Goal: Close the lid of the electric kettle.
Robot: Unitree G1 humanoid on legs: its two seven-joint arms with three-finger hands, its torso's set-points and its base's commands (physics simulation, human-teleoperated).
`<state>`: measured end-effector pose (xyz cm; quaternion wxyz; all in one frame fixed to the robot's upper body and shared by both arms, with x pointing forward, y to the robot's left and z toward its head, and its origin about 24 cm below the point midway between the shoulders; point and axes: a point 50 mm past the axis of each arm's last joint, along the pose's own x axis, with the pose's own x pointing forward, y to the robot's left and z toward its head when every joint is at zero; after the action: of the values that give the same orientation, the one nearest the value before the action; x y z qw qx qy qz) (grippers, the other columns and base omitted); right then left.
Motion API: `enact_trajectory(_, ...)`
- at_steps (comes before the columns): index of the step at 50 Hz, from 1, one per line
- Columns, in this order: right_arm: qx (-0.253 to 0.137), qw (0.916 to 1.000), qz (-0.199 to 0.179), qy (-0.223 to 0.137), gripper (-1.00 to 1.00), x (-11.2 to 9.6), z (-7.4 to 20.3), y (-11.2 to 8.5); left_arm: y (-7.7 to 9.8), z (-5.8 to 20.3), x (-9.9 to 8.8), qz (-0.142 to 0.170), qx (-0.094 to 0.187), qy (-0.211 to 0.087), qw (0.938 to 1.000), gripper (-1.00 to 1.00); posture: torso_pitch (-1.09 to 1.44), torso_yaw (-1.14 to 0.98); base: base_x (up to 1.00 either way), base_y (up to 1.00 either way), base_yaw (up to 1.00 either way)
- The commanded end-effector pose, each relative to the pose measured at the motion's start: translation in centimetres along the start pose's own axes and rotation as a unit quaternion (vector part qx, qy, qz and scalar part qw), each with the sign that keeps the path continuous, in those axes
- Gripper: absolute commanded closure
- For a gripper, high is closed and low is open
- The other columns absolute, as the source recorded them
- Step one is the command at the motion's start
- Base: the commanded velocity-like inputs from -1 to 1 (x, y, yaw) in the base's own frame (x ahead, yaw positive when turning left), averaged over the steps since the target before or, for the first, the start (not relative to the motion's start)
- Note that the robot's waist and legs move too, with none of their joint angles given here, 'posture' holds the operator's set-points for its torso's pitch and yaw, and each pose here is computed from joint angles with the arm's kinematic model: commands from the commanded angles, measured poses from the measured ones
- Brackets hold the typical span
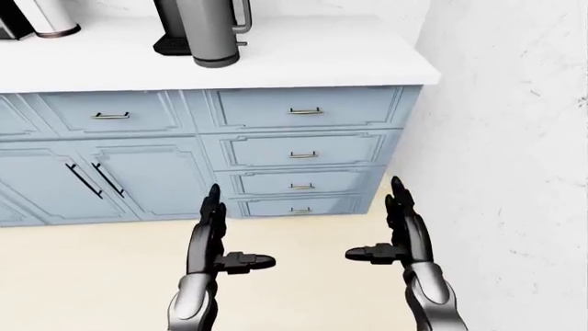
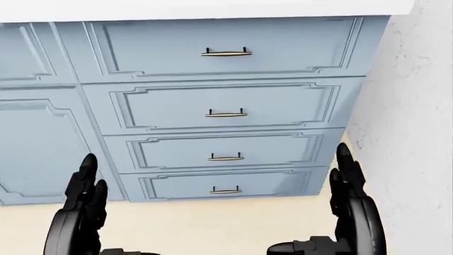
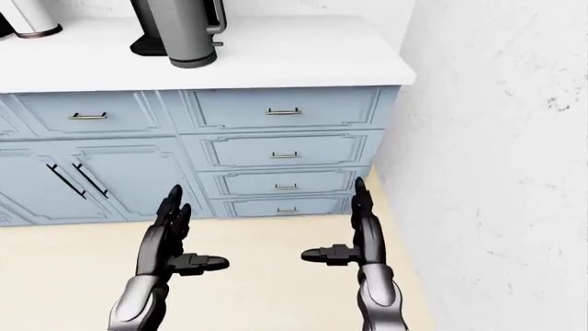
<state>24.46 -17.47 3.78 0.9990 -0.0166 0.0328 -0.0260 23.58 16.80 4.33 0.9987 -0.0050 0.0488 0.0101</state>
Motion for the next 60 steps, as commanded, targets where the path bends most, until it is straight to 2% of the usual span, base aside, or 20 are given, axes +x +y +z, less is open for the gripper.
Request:
enact_trajectory(1, 0.002, 0.9989, -0.005, -0.047, -1.0, 0.1, 2.3, -0.4, 0.1, 2.3, 0.0, -0.001, 0.001, -0.048, 0.9988, -1.0, 0.0, 0.0, 0.0, 0.0, 0.0)
enact_trajectory(6, 0.004, 0.9973, -0.019, -0.071, -1.0, -0.9, 5.0, -1.5, 0.9, 4.1, -0.7, 0.009, -0.004, -0.062, 0.9981, -1.0, 0.0, 0.0, 0.0, 0.0, 0.0)
enact_trajectory(7, -0.008, 0.9964, -0.029, -0.079, -1.0, -1.1, 5.5, -1.9, 1.1, 4.8, -1.1, 0.013, -0.003, -0.067, 0.9977, -1.0, 0.0, 0.0, 0.0, 0.0, 0.0)
enact_trajectory(11, -0.002, 0.9944, -0.044, -0.096, -1.0, -2.1, 7.6, -3.2, 1.5, 8.1, -2.4, 0.019, -0.005, -0.098, 0.995, -1.0, 0.0, 0.0, 0.0, 0.0, 0.0)
enact_trajectory(15, -0.005, 0.9917, -0.06, -0.114, -1.0, -3.2, 9.4, -4.4, 2.6, 12.2, -4.6, 0.039, 0.004, -0.138, 0.9896, -1.0, 0.0, 0.0, 0.0, 0.0, 0.0)
enact_trajectory(16, -0.013, 0.9908, -0.066, -0.117, -1.0, -3.3, 9.7, -4.6, 2.7, 12.6, -4.8, 0.045, 0.013, -0.144, 0.9884, -1.0, 0.0, 0.0, 0.0, 0.0, 0.0)
enact_trajectory(19, -0.011, 0.9884, -0.07, -0.135, -1.0, -4.6, 11.7, -5.1, 3.5, 14.1, -5.7, 0.06, 0.016, -0.16, 0.9851, -1.0, 0.0, 0.0, 0.0, 0.0, 0.0)
enact_trajectory(24, -0.017, 0.9815, -0.088, -0.169, -1.0, -7.2, 15.3, -6.2, 5.7, 16.0, -7.0, 0.09, 0.007, -0.188, 0.978, -1.0, 0.0, 0.0, 0.0, 0.0, 0.0)
enact_trajectory(26, -0.019, 0.9797, -0.095, -0.175, -1.0, -7.7, 15.8, -6.8, 6.8, 17.1, -7.7, 0.105, 0.005, -0.203, 0.9735, -1.0, 0.0, 0.0, 0.0, 0.0, 0.0)
enact_trajectory(31, -0.02, 0.976, -0.117, -0.183, -1.0, -8.8, 16.4, -8.2, 8.1, 19.0, -9.8, 0.128, 0.001, -0.221, 0.9669, -1.0, 0.0, 0.0, 0.0, 0.0, 0.0)
enact_trajectory(38, -0.022, 0.9742, -0.135, -0.179, -1.0, -9.3, 16.4, -9.1, 10.1, 19.4, -11.5, 0.167, -0.007, -0.228, 0.9592, -1.0, 0.0, 0.0, 0.0, 0.0, 0.0)
enact_trajectory(46, -0.022, 0.9726, -0.145, -0.181, -1.0, -9.7, 16.3, -9.6, 12.2, 18.9, -12.6, 0.195, -0.015, -0.224, 0.9547, -1.0, 0.0, 0.0, 0.0, 0.0, 0.0)
enact_trajectory(60, -0.027, 0.9721, -0.15, -0.178, -1.0, -9.7, 16.1, -9.7, 12.1, 18.3, -12.3, 0.193, -0.016, -0.221, 0.9559, -1.0, 0.0, 0.0, 0.0, 0.0, 0.0)
